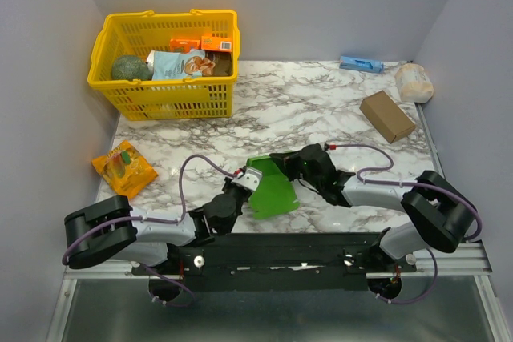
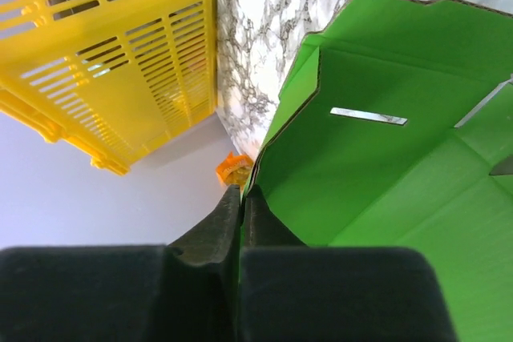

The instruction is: Fold the paper box

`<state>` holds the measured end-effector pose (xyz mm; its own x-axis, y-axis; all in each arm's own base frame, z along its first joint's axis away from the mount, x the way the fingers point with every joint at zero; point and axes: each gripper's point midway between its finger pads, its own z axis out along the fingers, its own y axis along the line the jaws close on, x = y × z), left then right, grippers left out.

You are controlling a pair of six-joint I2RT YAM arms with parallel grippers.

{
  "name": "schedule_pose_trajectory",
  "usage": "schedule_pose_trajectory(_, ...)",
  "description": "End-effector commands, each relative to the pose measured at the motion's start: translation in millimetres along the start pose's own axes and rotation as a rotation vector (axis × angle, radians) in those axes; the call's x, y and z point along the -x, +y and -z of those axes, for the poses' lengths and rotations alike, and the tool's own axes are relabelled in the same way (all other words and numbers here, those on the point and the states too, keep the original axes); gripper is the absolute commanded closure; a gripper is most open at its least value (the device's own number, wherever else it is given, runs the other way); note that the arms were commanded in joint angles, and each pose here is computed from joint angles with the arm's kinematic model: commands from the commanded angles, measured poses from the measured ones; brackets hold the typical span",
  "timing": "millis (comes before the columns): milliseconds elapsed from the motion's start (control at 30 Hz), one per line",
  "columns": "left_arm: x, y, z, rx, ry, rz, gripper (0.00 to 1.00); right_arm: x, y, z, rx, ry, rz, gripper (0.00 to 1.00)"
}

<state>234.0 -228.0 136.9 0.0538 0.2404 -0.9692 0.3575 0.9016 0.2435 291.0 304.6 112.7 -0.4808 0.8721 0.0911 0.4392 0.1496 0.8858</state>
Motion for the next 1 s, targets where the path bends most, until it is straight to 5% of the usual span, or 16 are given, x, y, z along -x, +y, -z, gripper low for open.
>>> schedule_pose_trajectory(0, 6, -3, -2, 0.016, 0.001, -0.012, 0.76, -3, 6, -3, 0.042, 0.016, 0.014, 1.0)
schedule_pose_trajectory(33, 5, -4, -2, 0.015, 0.001, -0.007, 0.68, -1, 6, -3, 0.046, 0.011, 0.023, 1.0)
schedule_pose_trajectory(67, 7, -4, -1, 0.008, -0.005, 0.002, 0.49, -1, 9, -2, 0.064, 0.011, 0.025, 1.0)
schedule_pose_trajectory(167, 14, -4, 3, -0.02, -0.028, 0.049, 0.25, 2, 13, 0, 0.107, -0.003, 0.061, 1.0)
schedule_pose_trajectory(367, 31, -9, 20, -0.171, -0.04, 0.173, 0.02, 3, 37, 11, 0.301, -0.005, 0.161, 1.0)
schedule_pose_trajectory(533, 23, -9, 26, -0.296, 0.039, 0.371, 0.01, -2, 30, 7, 0.364, 0.044, 0.244, 1.0)
schedule_pose_trajectory(967, -45, 24, 1, -0.117, 0.32, 0.551, 0.02, -4, 8, 8, 0.442, 0.124, 0.331, 1.0)
